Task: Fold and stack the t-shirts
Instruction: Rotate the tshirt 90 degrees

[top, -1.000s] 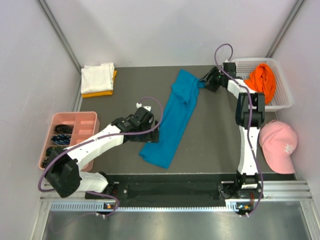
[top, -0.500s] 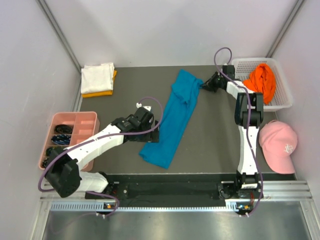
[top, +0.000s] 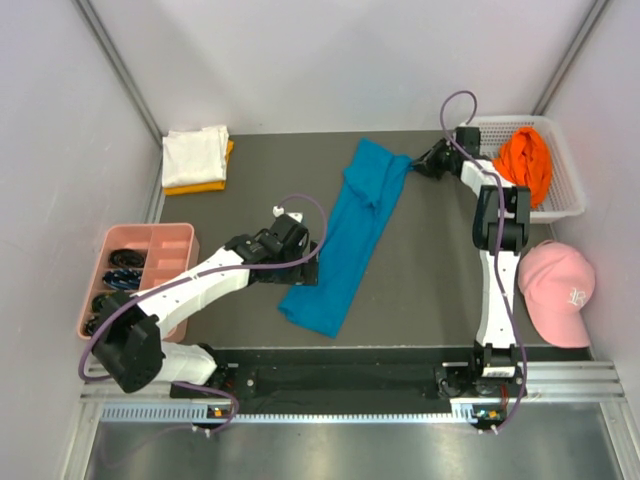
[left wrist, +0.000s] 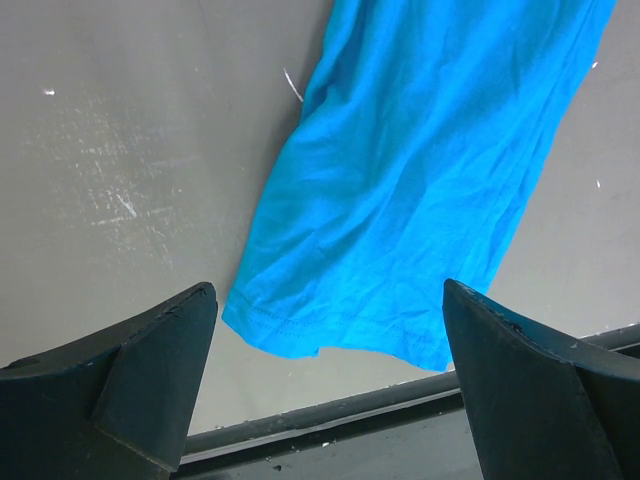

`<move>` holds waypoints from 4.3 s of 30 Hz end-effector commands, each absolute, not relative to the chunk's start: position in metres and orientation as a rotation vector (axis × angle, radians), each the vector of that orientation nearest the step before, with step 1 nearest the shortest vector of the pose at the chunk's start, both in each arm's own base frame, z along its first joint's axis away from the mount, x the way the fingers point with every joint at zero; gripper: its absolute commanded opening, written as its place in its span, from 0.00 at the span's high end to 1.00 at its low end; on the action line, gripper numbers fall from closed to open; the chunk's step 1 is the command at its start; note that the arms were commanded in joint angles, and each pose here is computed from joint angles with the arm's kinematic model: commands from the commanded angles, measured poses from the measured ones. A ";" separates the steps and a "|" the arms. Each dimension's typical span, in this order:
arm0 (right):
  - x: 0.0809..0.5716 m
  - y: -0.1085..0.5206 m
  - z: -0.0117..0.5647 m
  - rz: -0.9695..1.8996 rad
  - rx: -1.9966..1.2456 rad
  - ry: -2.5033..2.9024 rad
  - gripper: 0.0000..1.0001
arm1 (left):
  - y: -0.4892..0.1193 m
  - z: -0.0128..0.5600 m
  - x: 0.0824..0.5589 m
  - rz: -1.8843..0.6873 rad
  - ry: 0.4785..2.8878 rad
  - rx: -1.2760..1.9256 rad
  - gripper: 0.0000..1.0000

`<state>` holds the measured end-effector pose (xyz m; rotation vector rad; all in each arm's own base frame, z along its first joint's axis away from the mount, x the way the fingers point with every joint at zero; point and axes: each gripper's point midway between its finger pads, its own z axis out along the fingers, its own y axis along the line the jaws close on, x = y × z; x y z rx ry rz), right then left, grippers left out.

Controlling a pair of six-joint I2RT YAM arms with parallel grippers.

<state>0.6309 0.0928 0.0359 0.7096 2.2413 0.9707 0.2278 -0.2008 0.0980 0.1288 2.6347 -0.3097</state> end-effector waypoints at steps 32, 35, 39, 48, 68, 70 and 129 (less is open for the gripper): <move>0.617 0.052 0.164 0.803 0.377 1.997 0.51 | -0.208 0.097 0.233 -0.358 2.595 0.144 0.01; 0.611 0.061 0.181 0.817 0.337 1.982 0.51 | -0.207 0.097 0.232 -0.355 2.594 0.148 0.01; 0.599 0.085 0.195 0.842 0.267 2.025 0.51 | -0.210 0.097 0.234 -0.369 2.581 0.153 0.01; 0.571 0.107 0.148 0.892 0.253 2.150 0.50 | -0.208 0.098 0.229 -0.390 2.571 0.156 0.01; 0.541 0.018 0.082 0.073 0.510 2.376 0.50 | -0.206 0.093 0.226 -0.388 2.575 0.165 0.01; 0.540 0.008 0.080 0.000 0.531 2.376 0.51 | -0.205 0.094 0.227 -0.385 2.573 0.166 0.01; 0.598 0.178 0.093 0.816 0.009 2.225 0.50 | -0.210 0.072 0.232 -0.366 2.603 0.174 0.01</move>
